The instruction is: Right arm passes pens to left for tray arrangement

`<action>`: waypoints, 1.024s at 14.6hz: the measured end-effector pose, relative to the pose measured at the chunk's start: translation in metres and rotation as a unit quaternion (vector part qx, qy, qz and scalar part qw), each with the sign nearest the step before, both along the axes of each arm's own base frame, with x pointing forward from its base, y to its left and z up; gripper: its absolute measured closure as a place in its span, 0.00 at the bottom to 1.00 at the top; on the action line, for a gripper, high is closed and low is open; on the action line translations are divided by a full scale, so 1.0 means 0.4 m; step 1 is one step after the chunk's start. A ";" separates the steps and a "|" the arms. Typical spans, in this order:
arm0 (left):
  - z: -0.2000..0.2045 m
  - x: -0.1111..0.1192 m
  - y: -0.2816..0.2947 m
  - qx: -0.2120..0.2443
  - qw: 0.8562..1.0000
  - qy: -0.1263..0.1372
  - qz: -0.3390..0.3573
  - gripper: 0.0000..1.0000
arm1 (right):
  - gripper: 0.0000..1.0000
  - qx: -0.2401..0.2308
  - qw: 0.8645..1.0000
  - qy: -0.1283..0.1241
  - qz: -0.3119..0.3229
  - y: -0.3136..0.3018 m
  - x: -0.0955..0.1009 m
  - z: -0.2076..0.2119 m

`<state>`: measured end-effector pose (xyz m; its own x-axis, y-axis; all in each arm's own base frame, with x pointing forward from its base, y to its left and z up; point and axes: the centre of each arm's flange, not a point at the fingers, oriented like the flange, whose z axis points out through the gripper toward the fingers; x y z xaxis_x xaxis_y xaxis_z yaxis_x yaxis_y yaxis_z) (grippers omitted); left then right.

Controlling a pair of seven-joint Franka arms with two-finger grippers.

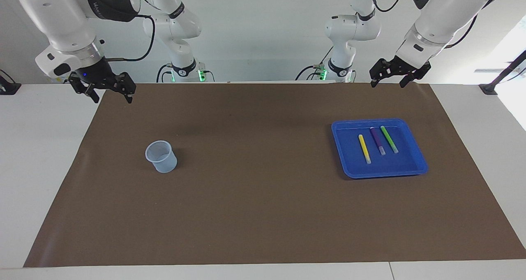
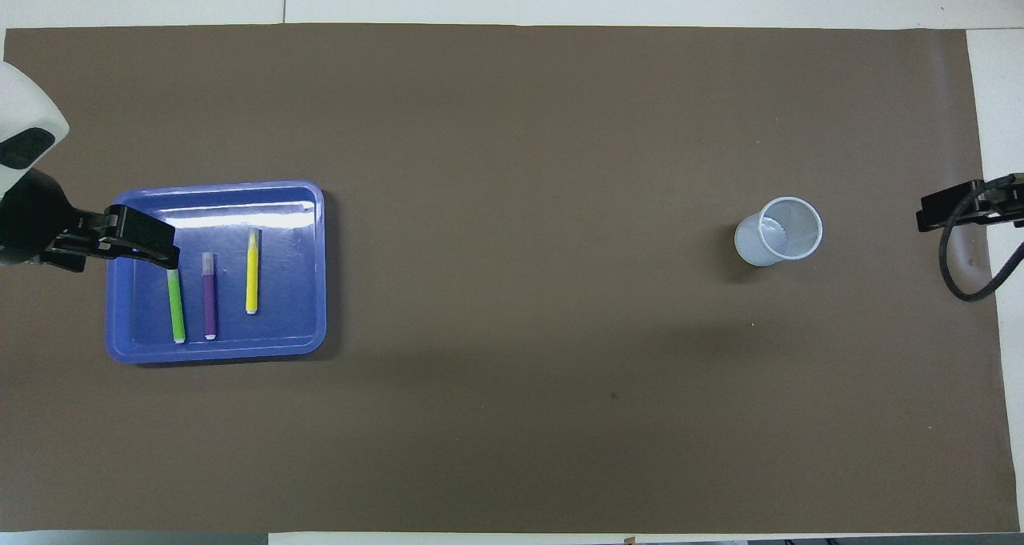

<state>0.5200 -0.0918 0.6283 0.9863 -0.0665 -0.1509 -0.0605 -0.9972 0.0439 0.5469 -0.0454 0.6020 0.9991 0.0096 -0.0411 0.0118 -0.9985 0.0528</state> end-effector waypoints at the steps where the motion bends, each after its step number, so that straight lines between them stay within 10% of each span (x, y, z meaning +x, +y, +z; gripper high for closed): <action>1: 0.000 0.000 0.002 0.000 1.000 0.000 0.001 0.00 | 0.00 0.000 1.000 0.000 0.000 0.000 0.000 0.000; 15: 0.001 0.001 0.007 0.000 1.000 0.000 0.003 0.00 | 0.00 0.000 1.000 0.000 0.000 0.000 0.000 0.000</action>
<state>0.5206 -0.0889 0.6286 0.9868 -0.0611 -0.1501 -0.0552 -0.9975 0.0435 0.5469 -0.0454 0.6020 0.9991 0.0096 -0.0411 0.0118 -0.9985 0.0528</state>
